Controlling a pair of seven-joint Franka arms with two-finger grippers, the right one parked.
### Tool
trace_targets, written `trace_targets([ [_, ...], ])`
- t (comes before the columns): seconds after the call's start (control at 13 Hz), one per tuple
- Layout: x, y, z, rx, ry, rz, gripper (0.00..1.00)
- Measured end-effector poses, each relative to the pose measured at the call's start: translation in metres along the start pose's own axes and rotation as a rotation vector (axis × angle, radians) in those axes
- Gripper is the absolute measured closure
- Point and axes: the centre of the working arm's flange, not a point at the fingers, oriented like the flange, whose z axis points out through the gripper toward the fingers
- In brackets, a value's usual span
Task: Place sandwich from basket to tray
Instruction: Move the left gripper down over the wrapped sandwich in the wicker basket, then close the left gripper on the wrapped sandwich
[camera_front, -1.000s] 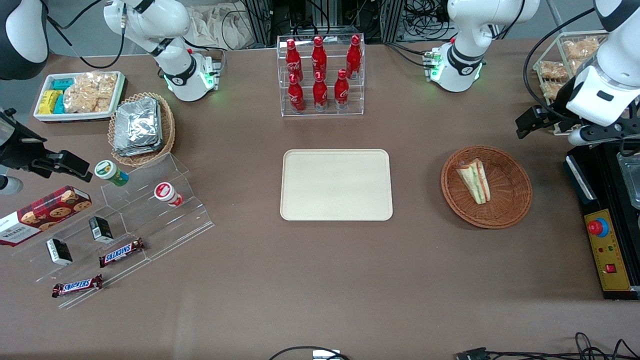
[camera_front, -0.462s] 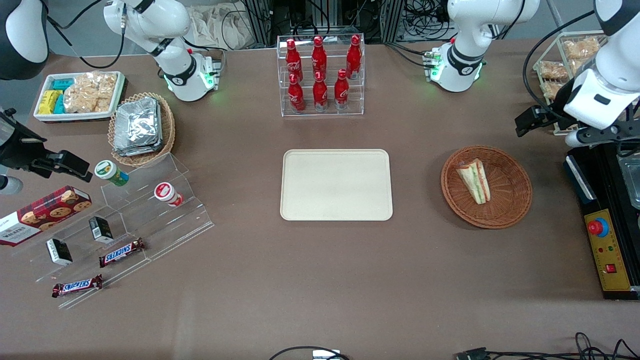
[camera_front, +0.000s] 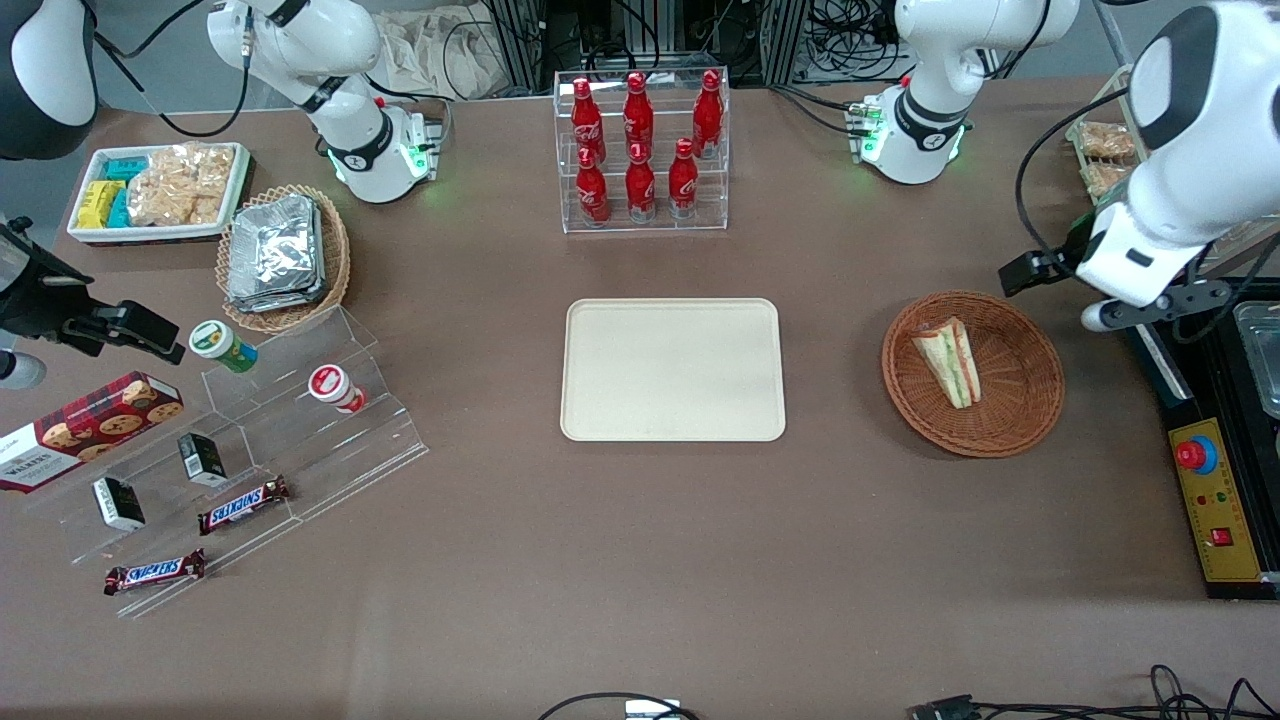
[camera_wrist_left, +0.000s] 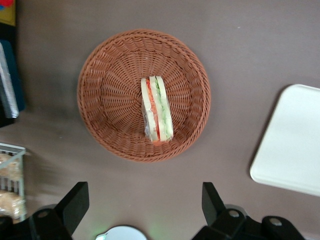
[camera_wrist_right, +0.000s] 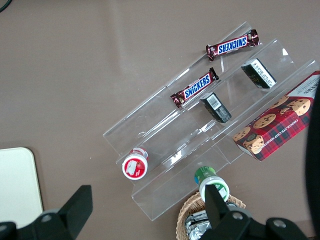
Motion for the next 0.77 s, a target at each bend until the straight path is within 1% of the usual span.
trace_targets([
  [0.15, 0.002, 0.002, 0.053, -0.015, 0.037, -0.059, 0.0],
  [0.23, 0.001, 0.003, 0.08, -0.022, 0.049, -0.107, 0.0],
  [0.46, 0.0, 0.004, 0.147, -0.031, 0.056, -0.254, 0.0],
  [0.62, 0.002, 0.006, 0.188, -0.038, 0.07, -0.283, 0.0],
  [0.77, -0.004, 0.005, 0.23, -0.037, 0.066, -0.285, 0.0],
])
